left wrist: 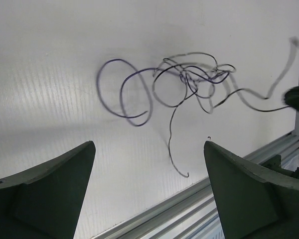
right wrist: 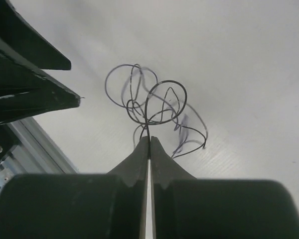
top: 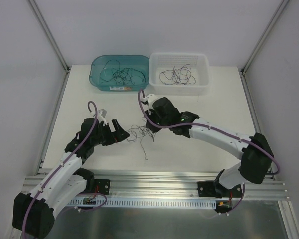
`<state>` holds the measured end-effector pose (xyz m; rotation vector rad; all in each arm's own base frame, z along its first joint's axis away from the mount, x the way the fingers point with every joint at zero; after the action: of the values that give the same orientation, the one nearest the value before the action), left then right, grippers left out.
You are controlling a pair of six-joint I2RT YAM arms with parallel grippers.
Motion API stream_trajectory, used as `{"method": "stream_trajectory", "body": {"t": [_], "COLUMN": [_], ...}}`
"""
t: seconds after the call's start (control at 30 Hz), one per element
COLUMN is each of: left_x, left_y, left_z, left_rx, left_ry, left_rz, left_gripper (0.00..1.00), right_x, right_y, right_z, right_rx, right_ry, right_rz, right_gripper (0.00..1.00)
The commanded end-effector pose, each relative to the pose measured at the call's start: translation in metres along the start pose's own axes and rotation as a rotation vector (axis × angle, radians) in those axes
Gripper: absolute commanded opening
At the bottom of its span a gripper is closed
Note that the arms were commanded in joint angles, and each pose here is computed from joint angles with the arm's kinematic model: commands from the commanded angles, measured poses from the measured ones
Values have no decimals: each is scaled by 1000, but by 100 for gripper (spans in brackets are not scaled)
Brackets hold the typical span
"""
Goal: Untangle the cables
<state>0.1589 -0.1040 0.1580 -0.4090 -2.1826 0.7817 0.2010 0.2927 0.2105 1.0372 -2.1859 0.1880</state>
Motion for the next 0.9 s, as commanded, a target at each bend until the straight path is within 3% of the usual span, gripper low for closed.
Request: {"method": "stream_trajectory", "body": {"t": [0.0,0.3,0.43,0.7,0.87], "left_x": [3,3,-7,-37,-54], "left_y": [-10,-30,-36,-37,-46], "left_z": [-3,-2,5,-2,-8], "left_rx": [-4,-87,-32,115,75], "left_ry": [9,65,92,-14,26], "left_rz": [48,212,227,259,316], "left_gripper": [92,92,91,87,85], "right_x": [55,103,114,126,124], "right_y": [-5,-4,-4,2,2], "right_z": [-23,-31,-35,-32,-22], "right_rx": [110,115,97,88,76], "right_ry": [-45,-130,-169,-197,-197], "right_rz": [72,82,86,24,-2], "right_gripper": [1,1,1,1,1]}}
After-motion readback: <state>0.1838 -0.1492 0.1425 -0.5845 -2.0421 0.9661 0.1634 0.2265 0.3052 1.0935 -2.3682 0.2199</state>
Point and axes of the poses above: each gripper's point midway between its finger pads, its own x axis back along the fingers, its own y axis along the line the jaws close on, z = x × y, the point moved 9 cm from there along x, back along the fingers, and after that the axes turned 2 degrees about x, right-handed, at the moved point
